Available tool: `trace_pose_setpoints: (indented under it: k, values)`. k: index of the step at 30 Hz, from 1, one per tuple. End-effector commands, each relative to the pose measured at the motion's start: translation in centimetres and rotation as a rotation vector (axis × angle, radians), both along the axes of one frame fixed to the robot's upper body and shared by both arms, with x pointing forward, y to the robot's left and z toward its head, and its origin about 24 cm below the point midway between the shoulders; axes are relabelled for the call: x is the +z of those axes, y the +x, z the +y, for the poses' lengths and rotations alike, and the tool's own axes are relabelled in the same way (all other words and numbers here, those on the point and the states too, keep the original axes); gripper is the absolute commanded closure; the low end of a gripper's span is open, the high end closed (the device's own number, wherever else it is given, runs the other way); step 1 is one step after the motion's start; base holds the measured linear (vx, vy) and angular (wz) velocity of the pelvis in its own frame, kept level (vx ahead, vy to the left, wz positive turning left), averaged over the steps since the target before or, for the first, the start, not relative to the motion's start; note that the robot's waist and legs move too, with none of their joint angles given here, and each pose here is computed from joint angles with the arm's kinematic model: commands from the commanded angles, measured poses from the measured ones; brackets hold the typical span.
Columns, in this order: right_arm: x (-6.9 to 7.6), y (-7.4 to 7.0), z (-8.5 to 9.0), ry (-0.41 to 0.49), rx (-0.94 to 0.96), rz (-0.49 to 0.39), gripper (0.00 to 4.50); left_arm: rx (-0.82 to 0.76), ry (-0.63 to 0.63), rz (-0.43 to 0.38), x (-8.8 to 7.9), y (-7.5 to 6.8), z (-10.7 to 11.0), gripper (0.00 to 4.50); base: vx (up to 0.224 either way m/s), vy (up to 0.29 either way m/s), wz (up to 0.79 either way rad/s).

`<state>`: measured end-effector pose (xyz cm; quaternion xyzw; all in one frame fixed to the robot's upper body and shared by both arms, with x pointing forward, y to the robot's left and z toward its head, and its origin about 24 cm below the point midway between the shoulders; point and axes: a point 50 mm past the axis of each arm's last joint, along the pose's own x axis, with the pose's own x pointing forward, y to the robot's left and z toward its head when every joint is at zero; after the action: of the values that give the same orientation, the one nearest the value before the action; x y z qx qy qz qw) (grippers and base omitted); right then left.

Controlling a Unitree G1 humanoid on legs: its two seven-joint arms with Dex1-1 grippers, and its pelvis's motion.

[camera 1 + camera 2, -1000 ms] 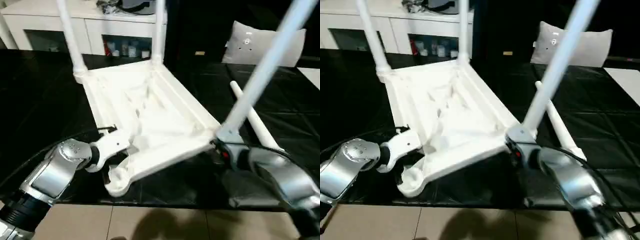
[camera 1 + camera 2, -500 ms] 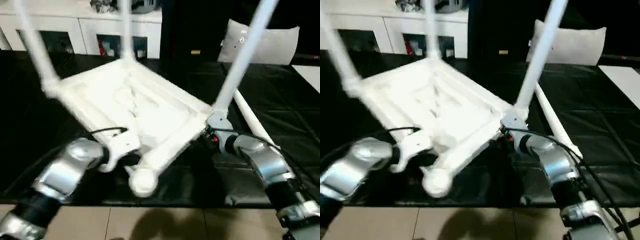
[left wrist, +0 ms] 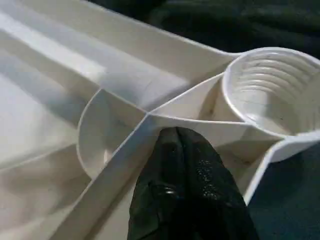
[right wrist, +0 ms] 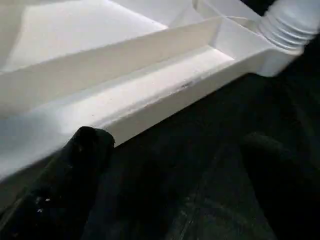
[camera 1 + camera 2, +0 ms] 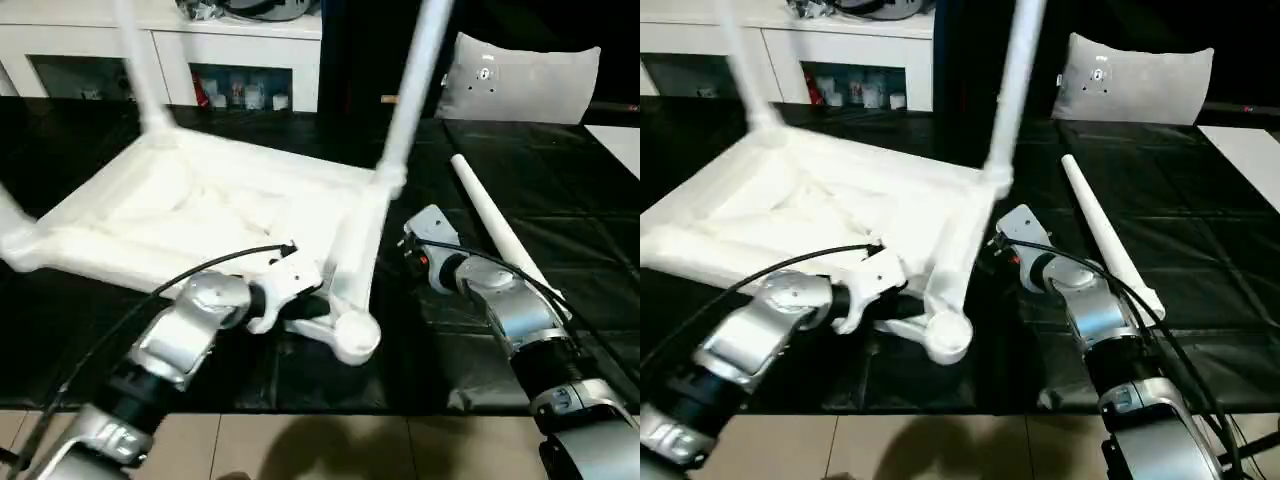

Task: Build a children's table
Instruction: Rotate table base, then move to table

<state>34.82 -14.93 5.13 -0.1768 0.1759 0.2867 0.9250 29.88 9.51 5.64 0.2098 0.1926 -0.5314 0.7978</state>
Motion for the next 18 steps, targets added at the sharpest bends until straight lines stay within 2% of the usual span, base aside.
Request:
trace_pose_setpoints:
  k: [1, 2, 4, 5, 6, 10, 12, 14, 17, 18]
  values:
    - [1.6, 0.5, 2.2, 0.047, 0.076, -0.081, 0.00, -0.037, -0.052, -0.061, 0.6, 0.1, -2.4, 4.45, 0.000, 0.000, 0.00]
    - [1.7, 0.5, 1.9, 0.052, 0.060, -0.085, 0.00, -0.015, -0.054, -0.083, 0.6, 0.3, -2.4, 4.45, 0.000, 0.000, 0.00]
    - [1.9, 0.4, 1.2, 0.119, 0.023, -0.075, 0.00, 0.063, -0.096, -0.126, 0.8, 0.9, -2.4, 4.45, 0.000, 0.000, 0.00]
    - [2.4, 0.3, 0.3, 0.159, -0.035, -0.105, 0.00, 0.109, -0.174, -0.124, 1.3, 1.0, -2.4, 4.28, 0.000, 0.000, 0.00]
    - [2.4, 0.3, 0.3, 0.159, -0.035, -0.105, 0.00, 0.109, -0.174, -0.124, 1.3, 1.0, -2.4, 4.28, 0.000, 0.000, 0.00]
    - [3.3, -0.4, -0.6, 0.251, -0.090, -0.129, 0.00, 0.221, -0.332, -0.122, 2.2, 0.9, -2.2, 3.99, 0.000, 0.000, 0.00]
    - [4.0, -1.1, -1.1, 0.324, -0.172, -0.171, 0.00, 0.366, -0.403, -0.177, 2.6, 0.8, -1.2, 3.72, 0.000, 0.000, 0.00]
    - [4.4, -1.7, -1.7, 0.366, -0.261, -0.208, 0.00, 0.512, -0.444, -0.222, 3.0, 0.8, 0.4, 3.66, 0.000, 0.000, 0.00]
    - [4.2, -2.2, -2.1, 0.348, -0.351, -0.216, 0.00, 0.610, -0.467, -0.246, 3.3, 0.7, 1.9, 3.62, 0.000, 0.000, 0.00]
    - [3.8, -2.7, -2.0, 0.332, -0.396, -0.162, 0.00, 0.688, -0.458, -0.269, 3.4, 0.5, 3.1, 3.62, 0.000, 0.000, 0.00]
